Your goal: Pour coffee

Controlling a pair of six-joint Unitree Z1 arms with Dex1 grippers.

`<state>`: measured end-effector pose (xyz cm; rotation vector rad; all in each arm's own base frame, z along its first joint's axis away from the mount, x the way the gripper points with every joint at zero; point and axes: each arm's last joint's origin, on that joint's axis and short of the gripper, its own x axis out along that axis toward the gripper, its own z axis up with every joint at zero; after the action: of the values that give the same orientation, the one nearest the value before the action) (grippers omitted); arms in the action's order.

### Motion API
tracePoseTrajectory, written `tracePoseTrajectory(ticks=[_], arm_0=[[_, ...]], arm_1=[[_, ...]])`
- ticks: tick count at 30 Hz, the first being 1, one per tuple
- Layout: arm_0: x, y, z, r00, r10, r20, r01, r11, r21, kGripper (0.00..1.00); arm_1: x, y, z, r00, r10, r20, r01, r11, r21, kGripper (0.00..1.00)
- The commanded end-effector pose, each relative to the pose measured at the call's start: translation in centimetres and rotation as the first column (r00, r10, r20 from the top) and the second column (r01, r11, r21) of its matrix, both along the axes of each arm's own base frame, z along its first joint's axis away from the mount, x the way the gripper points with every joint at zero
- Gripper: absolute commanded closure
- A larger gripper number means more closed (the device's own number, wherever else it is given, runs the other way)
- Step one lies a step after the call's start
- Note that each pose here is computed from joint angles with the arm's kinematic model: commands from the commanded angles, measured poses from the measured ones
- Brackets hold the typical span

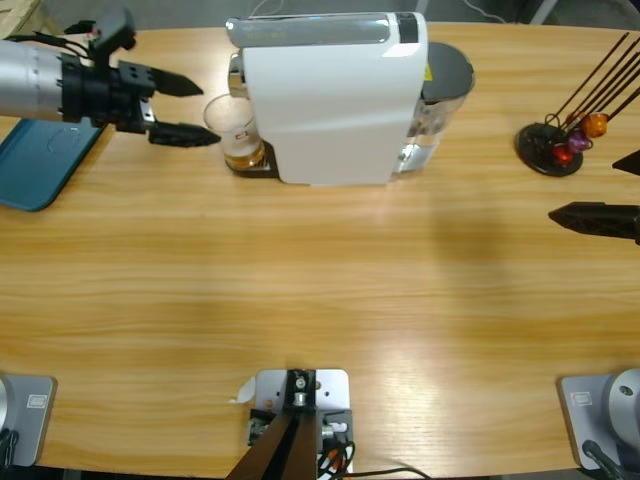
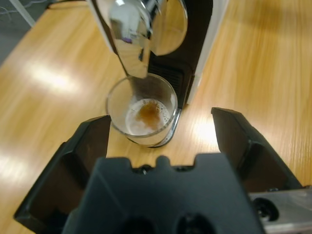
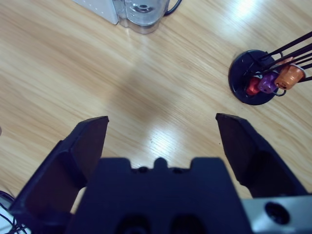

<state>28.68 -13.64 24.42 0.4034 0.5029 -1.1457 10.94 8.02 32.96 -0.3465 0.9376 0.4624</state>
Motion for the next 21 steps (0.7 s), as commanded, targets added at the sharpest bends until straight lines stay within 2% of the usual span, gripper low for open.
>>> tracePoseTrajectory(ticks=[1,9,21], arm_0=[[1.5,-1.4,-2.4,0.999,-0.013,-0.031,0.015,0.998,0.062,0.009],[2.3,-1.6,-1.9,1.0,0.0,-0.02,0.001,0.999,0.047,0.009],[4.9,-2.8,-3.7,0.999,0.01,-0.042,-0.007,0.998,0.068,0.009]], arm_1=[[0.5,0.6,-0.7,0.998,0.028,-0.049,-0.029,0.999,-0.028,0.0],[0.8,1.0,-0.8,0.997,0.039,-0.066,-0.042,0.998,-0.038,0.0],[1.1,1.3,-0.9,0.995,0.049,-0.082,-0.052,0.998,-0.043,0.0]])
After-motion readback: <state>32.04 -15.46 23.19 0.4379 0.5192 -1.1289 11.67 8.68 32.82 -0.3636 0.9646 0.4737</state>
